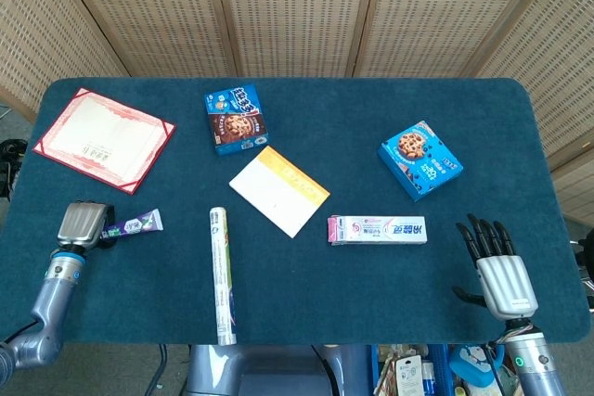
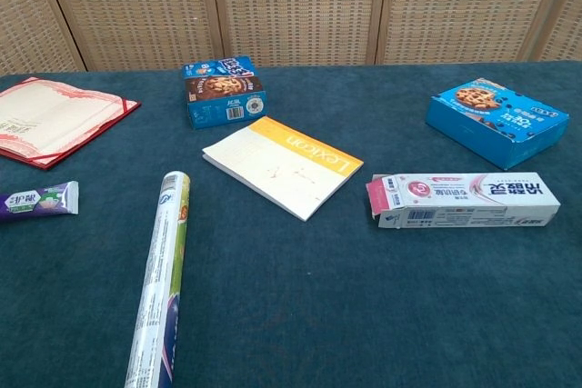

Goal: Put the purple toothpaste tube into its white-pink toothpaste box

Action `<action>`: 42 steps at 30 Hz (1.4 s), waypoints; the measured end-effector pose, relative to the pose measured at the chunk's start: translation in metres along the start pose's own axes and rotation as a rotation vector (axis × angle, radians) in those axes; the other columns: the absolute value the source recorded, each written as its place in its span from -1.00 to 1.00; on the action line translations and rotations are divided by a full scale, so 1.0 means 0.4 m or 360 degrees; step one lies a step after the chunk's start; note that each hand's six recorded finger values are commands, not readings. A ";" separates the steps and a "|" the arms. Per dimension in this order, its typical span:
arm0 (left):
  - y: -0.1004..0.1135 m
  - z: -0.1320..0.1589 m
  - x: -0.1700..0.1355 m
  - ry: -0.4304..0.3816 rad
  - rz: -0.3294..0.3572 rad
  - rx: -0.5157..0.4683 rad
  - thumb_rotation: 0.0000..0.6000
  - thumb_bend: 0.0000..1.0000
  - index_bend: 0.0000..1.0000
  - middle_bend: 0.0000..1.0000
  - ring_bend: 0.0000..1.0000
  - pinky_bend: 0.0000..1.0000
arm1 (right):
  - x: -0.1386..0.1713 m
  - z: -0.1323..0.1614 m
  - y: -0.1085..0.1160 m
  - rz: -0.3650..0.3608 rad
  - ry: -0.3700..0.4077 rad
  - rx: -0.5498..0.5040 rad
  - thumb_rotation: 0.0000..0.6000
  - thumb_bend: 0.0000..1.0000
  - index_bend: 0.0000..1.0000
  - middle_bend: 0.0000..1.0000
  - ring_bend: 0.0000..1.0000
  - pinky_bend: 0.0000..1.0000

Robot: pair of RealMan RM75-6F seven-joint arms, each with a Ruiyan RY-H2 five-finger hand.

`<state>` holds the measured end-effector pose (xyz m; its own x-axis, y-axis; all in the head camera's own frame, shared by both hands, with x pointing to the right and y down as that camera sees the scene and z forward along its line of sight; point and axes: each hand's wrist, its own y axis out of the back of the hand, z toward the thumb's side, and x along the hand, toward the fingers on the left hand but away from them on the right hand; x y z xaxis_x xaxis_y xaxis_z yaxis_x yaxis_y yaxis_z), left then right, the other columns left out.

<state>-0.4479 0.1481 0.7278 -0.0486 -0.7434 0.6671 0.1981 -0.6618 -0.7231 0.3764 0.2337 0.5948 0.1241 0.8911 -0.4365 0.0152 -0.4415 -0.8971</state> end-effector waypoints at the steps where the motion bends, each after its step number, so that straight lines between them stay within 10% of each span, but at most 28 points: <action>1: 0.001 0.000 0.000 -0.0001 0.0007 -0.0001 1.00 -0.41 0.52 0.16 -0.10 -0.20 | 0.000 0.000 0.000 0.0000 0.0000 -0.0001 1.00 -1.00 -1.00 -1.00 -1.00 -1.00; 42: 0.221 0.003 -0.062 -0.0426 0.0489 -0.0139 1.00 -0.29 0.77 0.37 0.08 -0.07 | -0.032 0.025 -0.017 0.0062 0.0024 0.0007 1.00 -1.00 -1.00 -1.00 -1.00 -1.00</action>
<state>-0.4282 0.1083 0.6474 0.2580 -0.8639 0.4326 0.0793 -0.4273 -0.9006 0.3647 0.2264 0.6060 0.1392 0.8717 -0.4698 0.0057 -0.4752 -0.8799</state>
